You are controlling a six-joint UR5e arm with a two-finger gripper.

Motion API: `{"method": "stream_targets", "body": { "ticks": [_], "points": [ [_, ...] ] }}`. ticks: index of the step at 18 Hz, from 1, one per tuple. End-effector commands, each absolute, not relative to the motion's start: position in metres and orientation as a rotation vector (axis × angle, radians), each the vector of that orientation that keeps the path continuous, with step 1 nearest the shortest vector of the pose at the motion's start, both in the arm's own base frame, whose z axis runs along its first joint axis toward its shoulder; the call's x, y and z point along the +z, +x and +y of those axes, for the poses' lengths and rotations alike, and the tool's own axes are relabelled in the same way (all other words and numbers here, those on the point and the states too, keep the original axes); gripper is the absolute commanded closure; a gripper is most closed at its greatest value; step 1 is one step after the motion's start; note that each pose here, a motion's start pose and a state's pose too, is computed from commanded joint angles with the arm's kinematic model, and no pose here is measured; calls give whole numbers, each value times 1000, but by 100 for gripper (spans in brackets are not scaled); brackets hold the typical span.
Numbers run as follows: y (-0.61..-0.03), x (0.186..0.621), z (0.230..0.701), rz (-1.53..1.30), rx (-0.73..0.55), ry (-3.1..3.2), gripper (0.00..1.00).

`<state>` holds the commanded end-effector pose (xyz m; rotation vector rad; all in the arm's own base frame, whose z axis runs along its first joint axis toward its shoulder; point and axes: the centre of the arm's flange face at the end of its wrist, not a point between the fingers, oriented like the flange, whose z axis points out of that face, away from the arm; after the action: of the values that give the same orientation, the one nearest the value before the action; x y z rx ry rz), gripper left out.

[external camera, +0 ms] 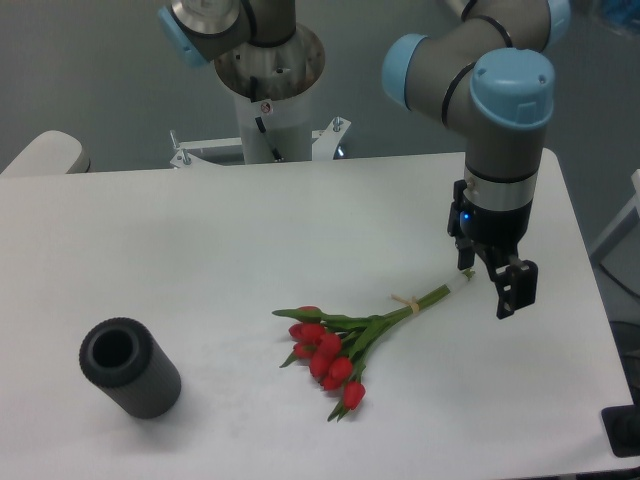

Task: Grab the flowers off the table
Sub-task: 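Move the open gripper toward the red tulip bundle's stems, then lower the gripper over the tulip stems near the band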

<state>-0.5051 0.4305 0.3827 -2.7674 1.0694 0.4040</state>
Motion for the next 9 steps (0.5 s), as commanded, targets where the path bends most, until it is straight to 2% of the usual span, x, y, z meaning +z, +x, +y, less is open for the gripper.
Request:
{"method": "stream_targets", "body": {
  "ticks": [3,9],
  "points": [
    [-493,360,428,1015,348,-2756,0],
    [-445,309,437,646,200,-2802,0]
  ]
}}
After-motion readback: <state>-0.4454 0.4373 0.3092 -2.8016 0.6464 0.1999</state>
